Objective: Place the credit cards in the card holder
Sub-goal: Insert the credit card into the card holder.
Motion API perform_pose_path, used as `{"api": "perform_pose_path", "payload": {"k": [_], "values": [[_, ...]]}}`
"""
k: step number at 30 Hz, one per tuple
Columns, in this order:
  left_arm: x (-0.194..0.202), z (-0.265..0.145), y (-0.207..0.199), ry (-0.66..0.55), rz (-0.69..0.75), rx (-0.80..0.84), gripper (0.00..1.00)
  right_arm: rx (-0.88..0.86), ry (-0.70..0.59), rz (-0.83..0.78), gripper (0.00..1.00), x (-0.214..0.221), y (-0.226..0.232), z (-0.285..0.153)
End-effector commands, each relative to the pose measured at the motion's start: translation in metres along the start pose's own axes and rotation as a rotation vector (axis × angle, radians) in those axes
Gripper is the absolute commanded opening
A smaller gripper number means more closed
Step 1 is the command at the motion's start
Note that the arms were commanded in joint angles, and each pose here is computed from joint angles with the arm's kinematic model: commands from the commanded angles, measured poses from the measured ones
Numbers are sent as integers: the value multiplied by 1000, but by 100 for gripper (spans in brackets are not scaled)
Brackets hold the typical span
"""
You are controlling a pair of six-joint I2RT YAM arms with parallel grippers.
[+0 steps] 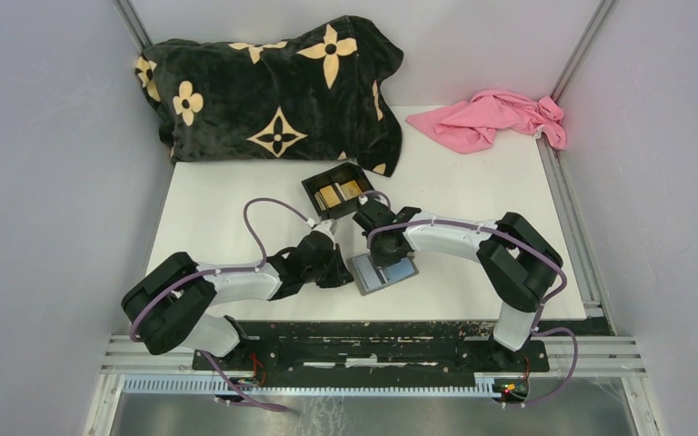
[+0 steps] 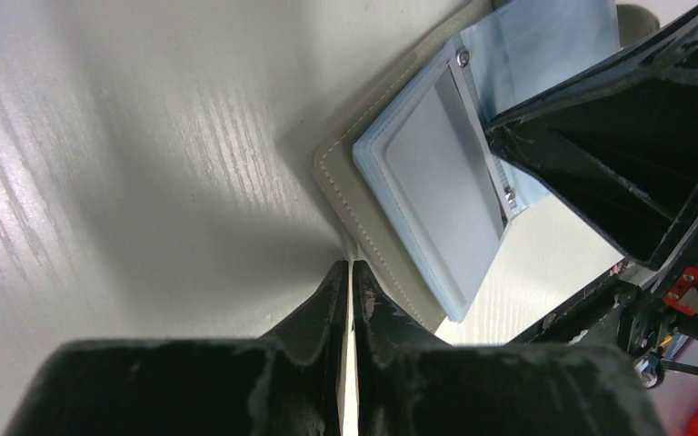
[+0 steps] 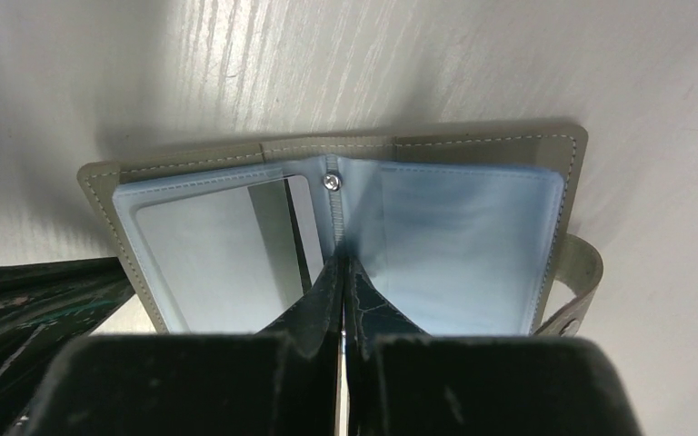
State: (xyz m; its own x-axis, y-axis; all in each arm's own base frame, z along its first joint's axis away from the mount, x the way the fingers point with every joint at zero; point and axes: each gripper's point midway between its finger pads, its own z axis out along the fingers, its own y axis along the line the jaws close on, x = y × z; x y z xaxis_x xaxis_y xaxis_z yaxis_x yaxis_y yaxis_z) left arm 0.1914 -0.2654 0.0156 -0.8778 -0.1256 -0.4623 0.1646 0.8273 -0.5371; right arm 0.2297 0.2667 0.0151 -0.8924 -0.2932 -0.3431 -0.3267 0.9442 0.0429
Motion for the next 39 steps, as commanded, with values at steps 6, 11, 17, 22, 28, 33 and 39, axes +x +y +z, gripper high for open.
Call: {"api": "perform_pose_path", "payload": {"k": [6,11,17,22,28,33,39], "values": [[-9,9,-18,-6,-25,42,10,-98,25,52,1,4,20,-12],[-9,10,-18,-7,-31,41,10,-87,19,47,1,2,17,-14],[-11,-2,-3,-32,-45,-39,14,11,-35,-2,10,-13,-1,-21],[-19,-19,15,-94,-63,-133,21,53,-78,-35,19,-28,-7,-27],[-30,-38,25,-151,-56,-192,27,75,-158,-83,26,-58,-7,-48],[-69,-74,6,-272,-27,-194,29,67,-339,-152,32,-110,-4,-105],[-127,-133,-9,-530,-7,-197,58,-45,-674,-80,41,-184,9,-158]]}}
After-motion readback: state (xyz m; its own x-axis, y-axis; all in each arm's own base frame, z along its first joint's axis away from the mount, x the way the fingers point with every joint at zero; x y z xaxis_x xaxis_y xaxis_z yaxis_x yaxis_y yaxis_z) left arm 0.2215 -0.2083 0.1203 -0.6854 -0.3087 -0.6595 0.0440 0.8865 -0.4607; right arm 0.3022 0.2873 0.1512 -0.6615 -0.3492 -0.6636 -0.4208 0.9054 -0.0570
